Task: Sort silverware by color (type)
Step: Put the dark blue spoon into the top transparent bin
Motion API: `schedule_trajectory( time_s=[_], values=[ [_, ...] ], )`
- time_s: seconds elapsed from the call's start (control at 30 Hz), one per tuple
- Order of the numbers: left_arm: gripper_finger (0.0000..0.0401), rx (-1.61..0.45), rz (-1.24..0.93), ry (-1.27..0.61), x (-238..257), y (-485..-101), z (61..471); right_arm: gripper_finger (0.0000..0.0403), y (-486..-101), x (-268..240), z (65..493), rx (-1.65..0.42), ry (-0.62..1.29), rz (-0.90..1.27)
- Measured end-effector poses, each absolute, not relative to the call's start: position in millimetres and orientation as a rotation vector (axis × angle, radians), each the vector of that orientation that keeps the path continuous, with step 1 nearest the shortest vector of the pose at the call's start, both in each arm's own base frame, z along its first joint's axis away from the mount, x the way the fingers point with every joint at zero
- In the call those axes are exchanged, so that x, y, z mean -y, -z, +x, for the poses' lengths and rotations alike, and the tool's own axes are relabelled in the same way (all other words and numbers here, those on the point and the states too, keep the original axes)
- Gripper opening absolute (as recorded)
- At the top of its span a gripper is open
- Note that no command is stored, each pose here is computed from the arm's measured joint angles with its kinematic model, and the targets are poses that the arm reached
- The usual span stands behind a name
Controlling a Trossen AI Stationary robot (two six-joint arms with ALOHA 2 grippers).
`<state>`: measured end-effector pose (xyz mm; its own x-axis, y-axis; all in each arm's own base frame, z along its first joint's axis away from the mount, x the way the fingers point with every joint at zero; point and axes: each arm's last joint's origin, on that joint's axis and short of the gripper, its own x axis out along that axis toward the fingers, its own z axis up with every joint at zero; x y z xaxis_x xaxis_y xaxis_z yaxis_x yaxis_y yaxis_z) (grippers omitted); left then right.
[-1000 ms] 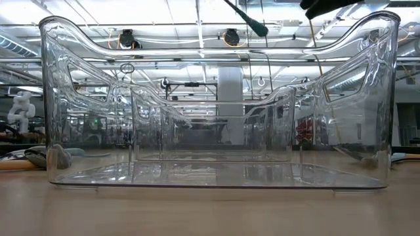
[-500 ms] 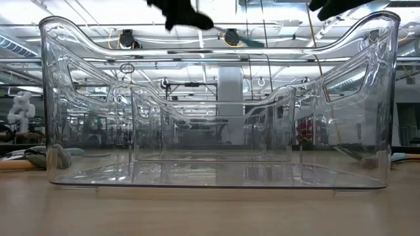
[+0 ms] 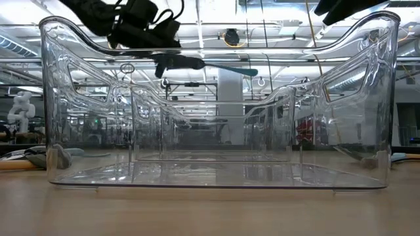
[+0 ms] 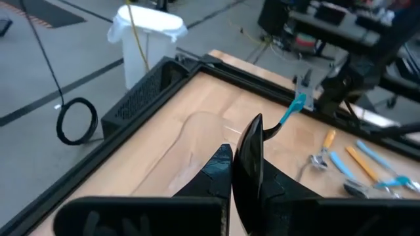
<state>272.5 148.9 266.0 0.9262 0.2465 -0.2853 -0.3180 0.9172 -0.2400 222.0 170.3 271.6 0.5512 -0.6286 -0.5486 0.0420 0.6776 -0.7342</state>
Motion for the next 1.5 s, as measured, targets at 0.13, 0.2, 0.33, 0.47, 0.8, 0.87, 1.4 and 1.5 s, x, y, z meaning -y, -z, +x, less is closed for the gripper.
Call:
schedule_trajectory(
  time_s=[0.13, 0.2, 0.33, 0.47, 0.8, 0.87, 1.4, 1.5],
  values=[
    [0.0015, -0.277, -0.350, -0.384, -148, -250, 268, 0.0160, -272, -170, 222, -0.909, 0.443, -0.740],
    [0.0015, -0.290, -0.381, -0.449, -148, -243, 265, 0.0160, -272, -170, 222, -0.912, 0.444, -0.746],
    [0.0015, -0.307, -0.401, -0.511, -145, -236, 264, 0.0160, -272, -168, 223, -0.917, 0.443, -0.762],
    [0.0015, -0.325, -0.412, -0.512, -139, -234, 266, 0.0160, -272, -166, 224, -0.922, 0.450, -0.760],
    [0.0015, -0.350, -0.381, -0.547, -121, -226, 279, 0.0160, -272, -162, 228, -0.929, 0.464, -0.750],
    [0.0015, -0.362, -0.374, -0.561, -119, -223, 282, 0.0160, -272, -163, 228, -0.929, 0.463, -0.747],
    [0.0015, -0.367, -0.382, -0.591, -114, -219, 285, 0.0160, -272, -163, 228, -0.927, 0.462, -0.742],
    [0.0015, -0.366, -0.382, -0.588, -113, -219, 286, 0.0160, -272, -163, 228, -0.924, 0.462, -0.739]
  ],
)
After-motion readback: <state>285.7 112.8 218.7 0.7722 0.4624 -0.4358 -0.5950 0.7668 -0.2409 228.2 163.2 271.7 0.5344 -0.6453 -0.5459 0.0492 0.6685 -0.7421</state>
